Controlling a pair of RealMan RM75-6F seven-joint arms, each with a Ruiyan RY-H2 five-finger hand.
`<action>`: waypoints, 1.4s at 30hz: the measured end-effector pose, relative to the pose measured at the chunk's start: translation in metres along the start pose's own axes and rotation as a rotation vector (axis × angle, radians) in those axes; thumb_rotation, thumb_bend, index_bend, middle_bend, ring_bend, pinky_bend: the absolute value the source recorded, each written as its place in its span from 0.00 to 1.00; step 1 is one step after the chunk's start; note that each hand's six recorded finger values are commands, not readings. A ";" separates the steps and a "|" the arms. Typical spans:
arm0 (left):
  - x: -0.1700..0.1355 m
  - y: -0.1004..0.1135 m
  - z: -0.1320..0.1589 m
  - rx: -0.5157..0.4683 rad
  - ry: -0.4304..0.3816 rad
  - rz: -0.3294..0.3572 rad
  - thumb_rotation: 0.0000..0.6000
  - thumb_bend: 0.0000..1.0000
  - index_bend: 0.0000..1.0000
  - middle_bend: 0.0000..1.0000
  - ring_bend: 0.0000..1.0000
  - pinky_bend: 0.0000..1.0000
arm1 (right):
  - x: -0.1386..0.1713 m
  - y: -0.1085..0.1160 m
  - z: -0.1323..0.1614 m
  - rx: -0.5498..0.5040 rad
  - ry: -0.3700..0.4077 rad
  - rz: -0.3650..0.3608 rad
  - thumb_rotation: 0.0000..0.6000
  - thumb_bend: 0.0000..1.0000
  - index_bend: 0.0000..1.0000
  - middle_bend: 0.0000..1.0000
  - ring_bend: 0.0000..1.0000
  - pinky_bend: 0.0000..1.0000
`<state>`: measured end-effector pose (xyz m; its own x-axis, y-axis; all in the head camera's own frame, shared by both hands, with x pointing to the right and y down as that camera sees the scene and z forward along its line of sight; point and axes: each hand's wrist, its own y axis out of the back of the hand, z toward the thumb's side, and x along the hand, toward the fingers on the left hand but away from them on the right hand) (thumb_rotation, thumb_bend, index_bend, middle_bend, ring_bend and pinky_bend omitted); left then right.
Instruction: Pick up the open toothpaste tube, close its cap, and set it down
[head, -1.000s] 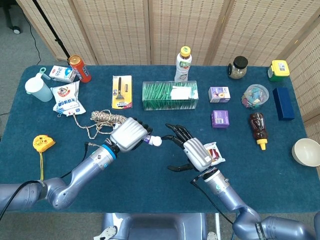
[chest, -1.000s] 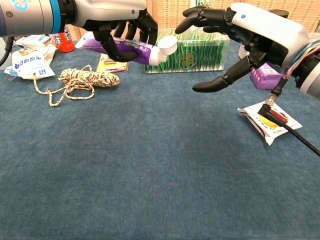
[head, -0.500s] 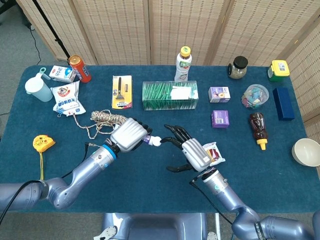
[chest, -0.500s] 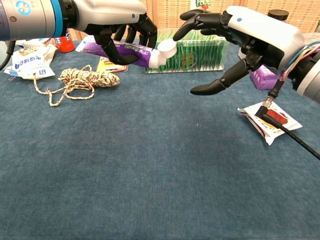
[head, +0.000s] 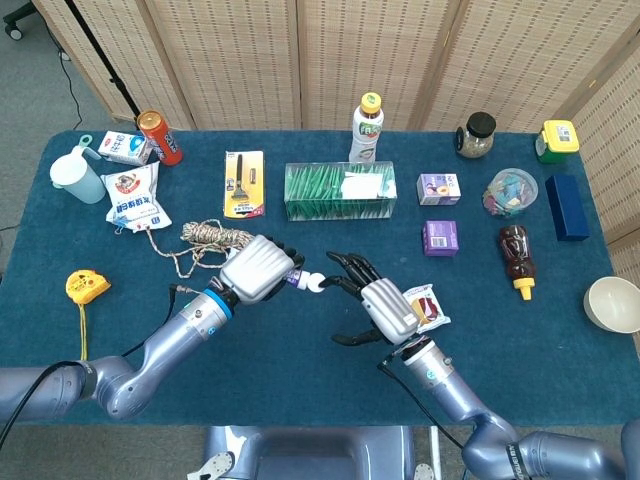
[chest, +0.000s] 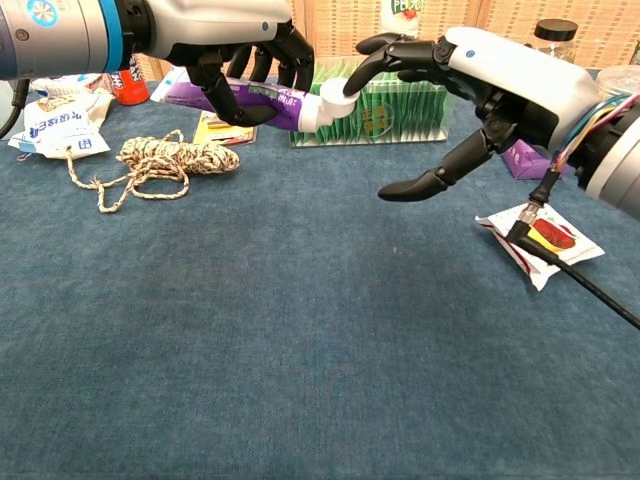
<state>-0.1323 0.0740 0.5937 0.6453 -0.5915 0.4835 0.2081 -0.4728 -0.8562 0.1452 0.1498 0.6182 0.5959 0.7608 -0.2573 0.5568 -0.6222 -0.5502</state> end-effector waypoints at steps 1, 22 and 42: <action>0.000 0.000 0.000 0.000 0.000 0.001 1.00 0.58 0.49 0.48 0.50 0.51 | 0.000 0.000 0.000 -0.001 -0.001 0.001 1.00 0.00 0.26 0.03 0.00 0.00; -0.004 0.001 -0.003 -0.024 0.005 0.039 1.00 0.58 0.49 0.48 0.50 0.51 | -0.006 -0.010 0.000 -0.012 -0.003 0.019 1.00 0.00 0.26 0.03 0.00 0.00; -0.009 -0.009 -0.013 -0.024 0.013 0.028 1.00 0.58 0.49 0.48 0.49 0.51 | 0.008 0.011 -0.010 0.001 -0.028 -0.014 1.00 0.00 0.17 0.02 0.00 0.00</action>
<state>-0.1497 0.0750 0.5990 0.6408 -0.6135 0.4615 0.1717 -0.4714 -0.8650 0.1617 0.1470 0.6180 0.5717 0.7740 -0.2721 0.5640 -0.6116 -0.5548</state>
